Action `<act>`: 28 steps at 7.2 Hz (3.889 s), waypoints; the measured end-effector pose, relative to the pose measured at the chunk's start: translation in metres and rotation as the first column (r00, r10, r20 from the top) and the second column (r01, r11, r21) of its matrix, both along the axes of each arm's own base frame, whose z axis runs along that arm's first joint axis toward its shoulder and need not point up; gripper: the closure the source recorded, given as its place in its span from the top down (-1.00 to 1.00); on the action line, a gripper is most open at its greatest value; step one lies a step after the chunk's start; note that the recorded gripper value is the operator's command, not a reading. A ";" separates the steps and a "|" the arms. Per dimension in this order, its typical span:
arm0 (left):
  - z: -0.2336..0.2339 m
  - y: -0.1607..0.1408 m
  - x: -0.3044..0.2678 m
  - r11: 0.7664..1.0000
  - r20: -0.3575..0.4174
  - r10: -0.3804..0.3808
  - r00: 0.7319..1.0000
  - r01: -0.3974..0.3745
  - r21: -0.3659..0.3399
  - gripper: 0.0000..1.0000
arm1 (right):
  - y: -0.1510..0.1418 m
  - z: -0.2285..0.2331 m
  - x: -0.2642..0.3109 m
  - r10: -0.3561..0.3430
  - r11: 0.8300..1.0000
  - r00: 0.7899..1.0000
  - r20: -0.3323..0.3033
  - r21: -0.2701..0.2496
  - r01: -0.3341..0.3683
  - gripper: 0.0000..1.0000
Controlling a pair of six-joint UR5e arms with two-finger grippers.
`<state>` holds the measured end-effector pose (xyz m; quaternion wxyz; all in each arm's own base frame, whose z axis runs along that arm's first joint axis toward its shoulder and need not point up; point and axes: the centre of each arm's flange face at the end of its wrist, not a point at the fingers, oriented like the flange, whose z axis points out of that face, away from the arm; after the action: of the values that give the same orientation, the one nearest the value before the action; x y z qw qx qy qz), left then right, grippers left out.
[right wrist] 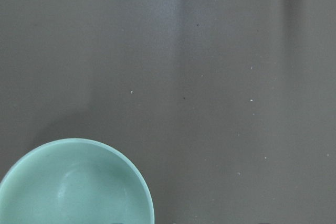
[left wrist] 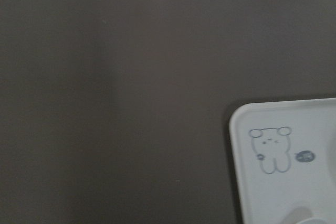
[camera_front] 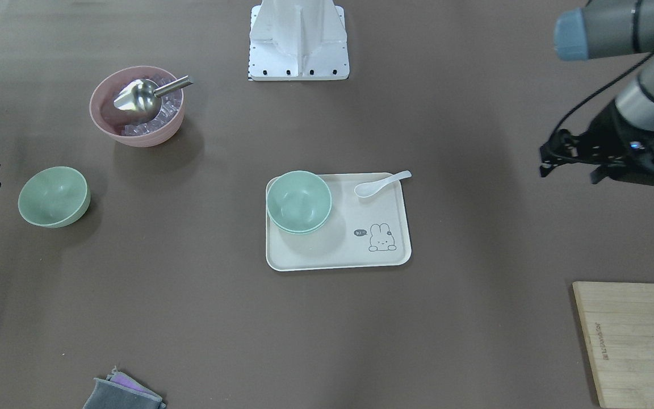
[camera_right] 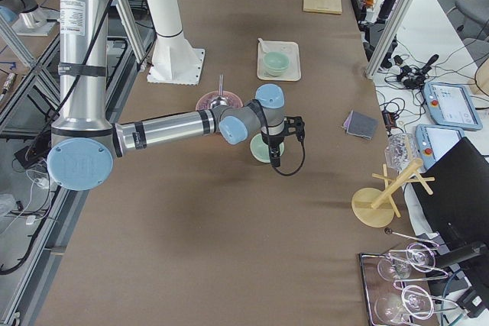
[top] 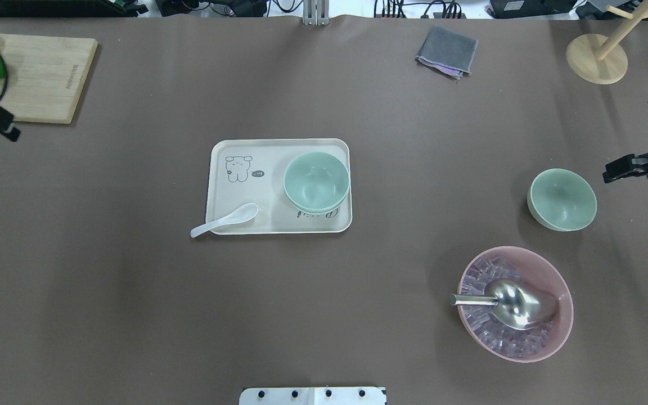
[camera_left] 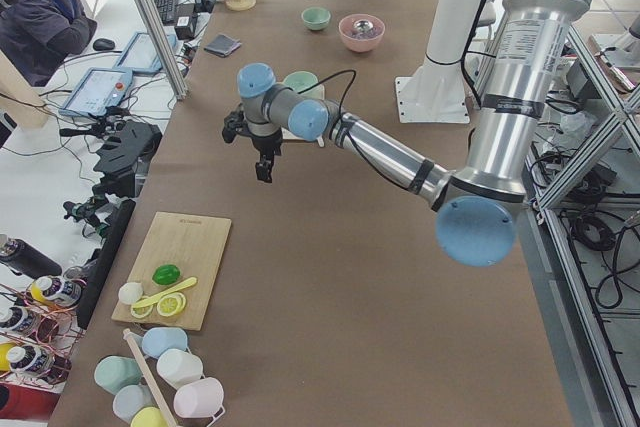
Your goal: Stack green bowls together
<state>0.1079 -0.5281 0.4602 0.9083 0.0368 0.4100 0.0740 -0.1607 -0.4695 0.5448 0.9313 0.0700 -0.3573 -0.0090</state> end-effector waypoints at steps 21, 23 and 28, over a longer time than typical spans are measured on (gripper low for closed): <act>0.066 0.035 -0.063 0.998 -0.009 -0.009 1.000 0.010 0.054 0.97 | -0.042 -0.271 -0.226 0.188 0.968 0.965 0.184 -0.199 -0.151 -1.00; 0.071 0.038 -0.063 0.999 -0.007 -0.008 1.000 0.008 0.046 0.97 | -0.030 -0.322 -0.256 0.201 0.962 0.954 0.220 -0.229 -0.150 -1.00; 0.083 0.052 -0.066 0.998 -0.011 -0.009 1.000 0.010 0.063 0.97 | -0.007 -0.369 -0.340 0.192 0.959 0.974 0.122 -0.234 -0.160 -1.00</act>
<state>0.0415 -0.4766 0.5427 0.9048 0.0680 0.4123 0.0824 -0.5011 -0.4764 0.1757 0.9022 -0.0027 -0.4145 0.1194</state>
